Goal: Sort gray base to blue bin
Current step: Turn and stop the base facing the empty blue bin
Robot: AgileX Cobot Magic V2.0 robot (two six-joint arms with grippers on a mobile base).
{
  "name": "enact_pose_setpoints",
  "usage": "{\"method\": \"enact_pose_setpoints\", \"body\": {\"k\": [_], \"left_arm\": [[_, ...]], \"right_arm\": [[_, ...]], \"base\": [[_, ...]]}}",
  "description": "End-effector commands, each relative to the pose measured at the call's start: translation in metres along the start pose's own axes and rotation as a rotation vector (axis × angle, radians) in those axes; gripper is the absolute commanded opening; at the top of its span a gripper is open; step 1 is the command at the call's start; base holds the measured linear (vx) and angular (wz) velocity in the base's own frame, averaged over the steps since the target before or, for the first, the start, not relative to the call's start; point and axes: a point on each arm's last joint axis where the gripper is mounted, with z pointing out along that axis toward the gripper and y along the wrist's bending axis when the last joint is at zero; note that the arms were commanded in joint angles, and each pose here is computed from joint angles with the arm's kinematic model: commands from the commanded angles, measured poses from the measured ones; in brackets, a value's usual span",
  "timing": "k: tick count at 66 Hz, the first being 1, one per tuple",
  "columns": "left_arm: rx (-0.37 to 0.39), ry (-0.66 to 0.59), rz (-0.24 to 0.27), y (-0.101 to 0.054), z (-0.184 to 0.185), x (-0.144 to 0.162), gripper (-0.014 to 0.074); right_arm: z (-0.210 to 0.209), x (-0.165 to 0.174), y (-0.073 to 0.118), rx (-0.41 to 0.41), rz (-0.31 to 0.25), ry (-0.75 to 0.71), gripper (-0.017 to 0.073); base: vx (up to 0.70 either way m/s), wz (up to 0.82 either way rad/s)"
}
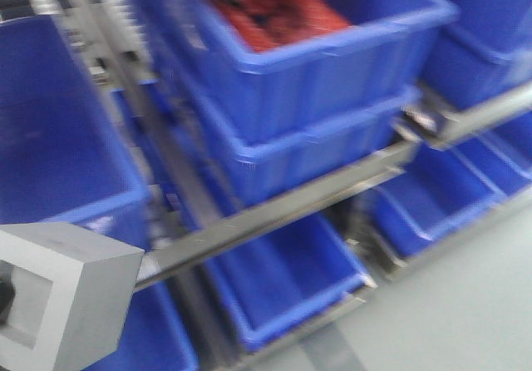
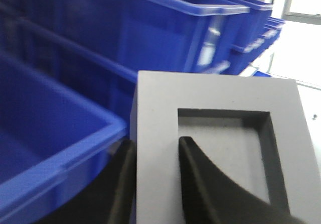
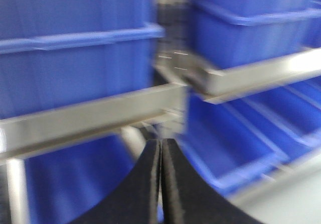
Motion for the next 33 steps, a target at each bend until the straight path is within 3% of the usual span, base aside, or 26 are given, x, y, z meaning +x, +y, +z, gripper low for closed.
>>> {"method": "enact_pose_setpoints", "body": {"k": [1, 20, 33], "left_arm": [[0.009, -0.136, -0.012, -0.0020, -0.0016, -0.0206, -0.0006], [0.009, -0.136, -0.012, -0.0020, -0.0016, -0.0206, -0.0006], [0.009, -0.136, -0.012, -0.0020, -0.0016, -0.0206, -0.0006]], "right_arm": [[-0.0001, -0.0025, 0.0000, 0.003, -0.011, -0.071, -0.0009], [-0.0001, -0.0025, 0.0000, 0.003, -0.011, -0.071, -0.0009], [-0.0001, -0.0025, 0.0000, 0.003, -0.011, -0.071, -0.0009]], "base": [[0.17, 0.89], [0.13, 0.86], [0.10, 0.54]]}}
